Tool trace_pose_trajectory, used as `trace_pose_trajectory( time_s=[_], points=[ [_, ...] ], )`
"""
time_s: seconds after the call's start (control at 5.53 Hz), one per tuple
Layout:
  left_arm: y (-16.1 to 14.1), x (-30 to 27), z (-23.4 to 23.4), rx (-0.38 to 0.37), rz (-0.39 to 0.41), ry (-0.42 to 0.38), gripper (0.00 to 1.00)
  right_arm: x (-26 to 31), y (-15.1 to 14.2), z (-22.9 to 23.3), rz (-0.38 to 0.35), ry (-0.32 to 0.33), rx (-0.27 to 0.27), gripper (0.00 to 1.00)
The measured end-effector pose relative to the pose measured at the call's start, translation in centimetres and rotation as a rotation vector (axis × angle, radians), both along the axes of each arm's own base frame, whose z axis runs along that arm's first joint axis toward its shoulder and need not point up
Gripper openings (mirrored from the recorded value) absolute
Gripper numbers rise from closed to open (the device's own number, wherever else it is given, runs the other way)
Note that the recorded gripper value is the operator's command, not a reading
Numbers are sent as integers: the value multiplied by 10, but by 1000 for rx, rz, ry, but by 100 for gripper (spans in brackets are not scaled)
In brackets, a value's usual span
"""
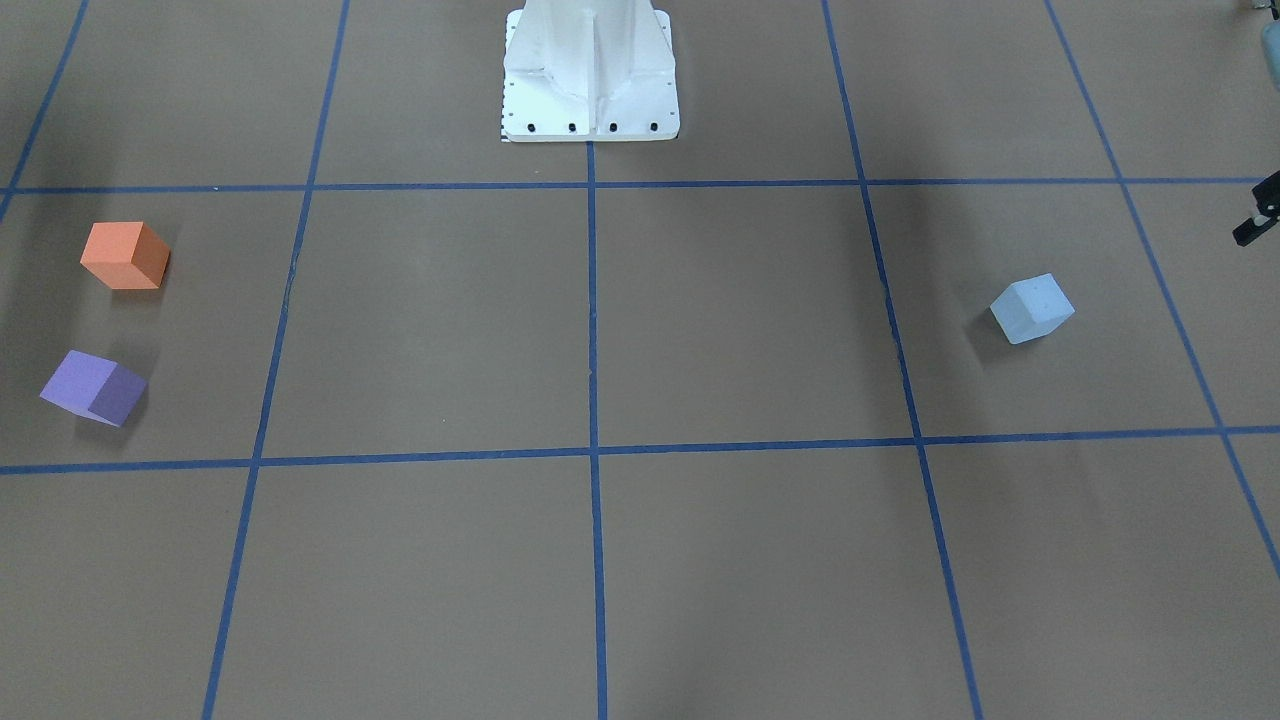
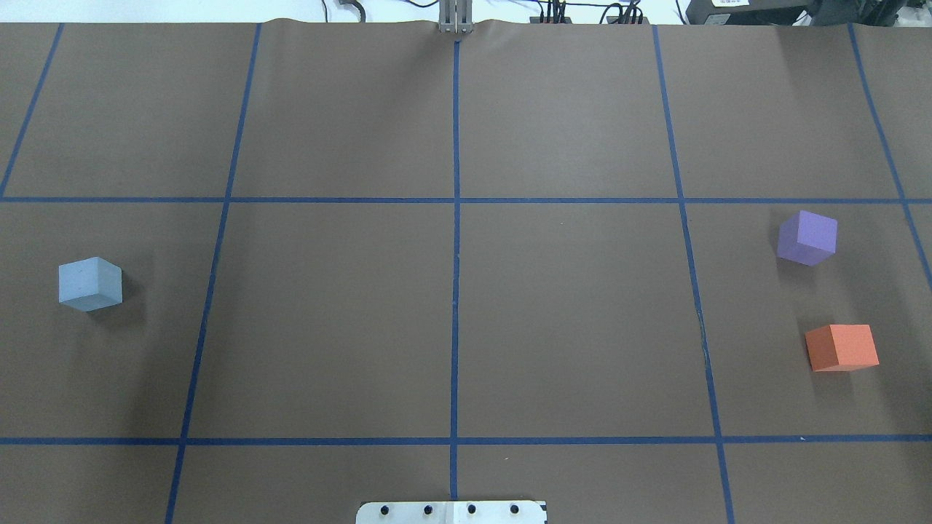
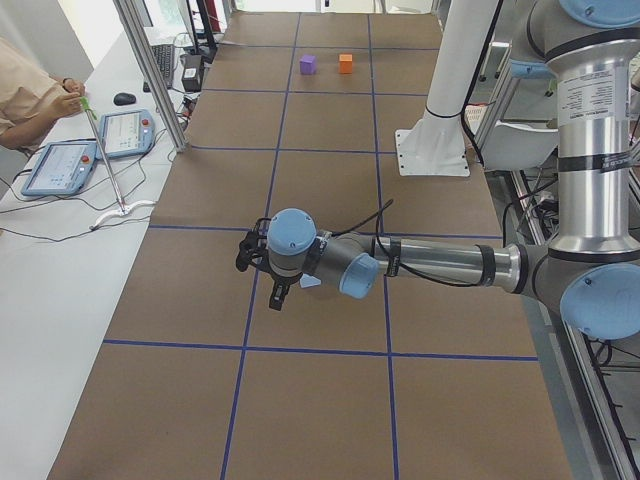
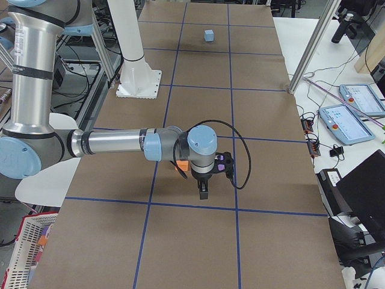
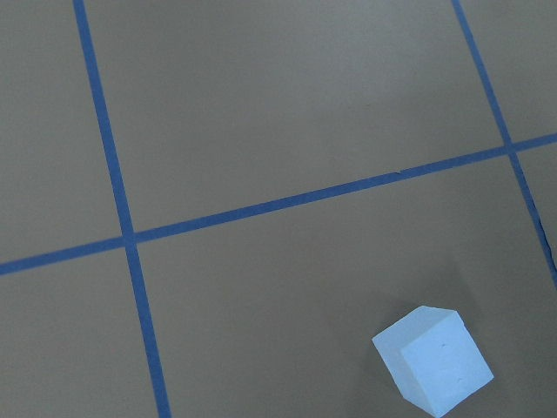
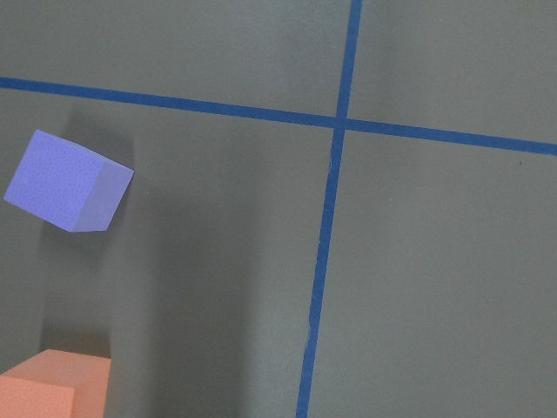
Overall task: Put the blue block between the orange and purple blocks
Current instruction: 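Lower the left gripper onto the light blue cube and close it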
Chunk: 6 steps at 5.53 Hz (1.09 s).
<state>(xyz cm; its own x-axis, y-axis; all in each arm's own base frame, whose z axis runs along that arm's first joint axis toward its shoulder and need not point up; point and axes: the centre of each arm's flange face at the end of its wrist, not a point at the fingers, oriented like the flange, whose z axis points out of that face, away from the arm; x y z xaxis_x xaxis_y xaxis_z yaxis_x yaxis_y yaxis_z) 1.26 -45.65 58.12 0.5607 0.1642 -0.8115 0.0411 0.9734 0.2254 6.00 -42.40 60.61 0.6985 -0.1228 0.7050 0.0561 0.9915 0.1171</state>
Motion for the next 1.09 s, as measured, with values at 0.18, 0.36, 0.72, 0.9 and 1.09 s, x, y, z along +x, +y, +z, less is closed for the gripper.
trace_pose_trajectory(
  time_s=[0.18,0.36,0.72,0.9,1.09],
  points=[
    [8,41,2,-71,-52,-8,100,0,0,-2,-1,2,6,100],
    [19,101,1,-120,-100,-32,100,0,-1,-4,0,4,20,100],
    [39,198,-11,-190,-186,-45,100,1,-2,-6,0,8,40,100],
    [41,211,-13,-201,-198,-44,100,1,-2,-7,0,8,42,100],
    [42,217,-11,-203,-206,-54,100,1,-2,-7,0,9,43,100]
  ],
)
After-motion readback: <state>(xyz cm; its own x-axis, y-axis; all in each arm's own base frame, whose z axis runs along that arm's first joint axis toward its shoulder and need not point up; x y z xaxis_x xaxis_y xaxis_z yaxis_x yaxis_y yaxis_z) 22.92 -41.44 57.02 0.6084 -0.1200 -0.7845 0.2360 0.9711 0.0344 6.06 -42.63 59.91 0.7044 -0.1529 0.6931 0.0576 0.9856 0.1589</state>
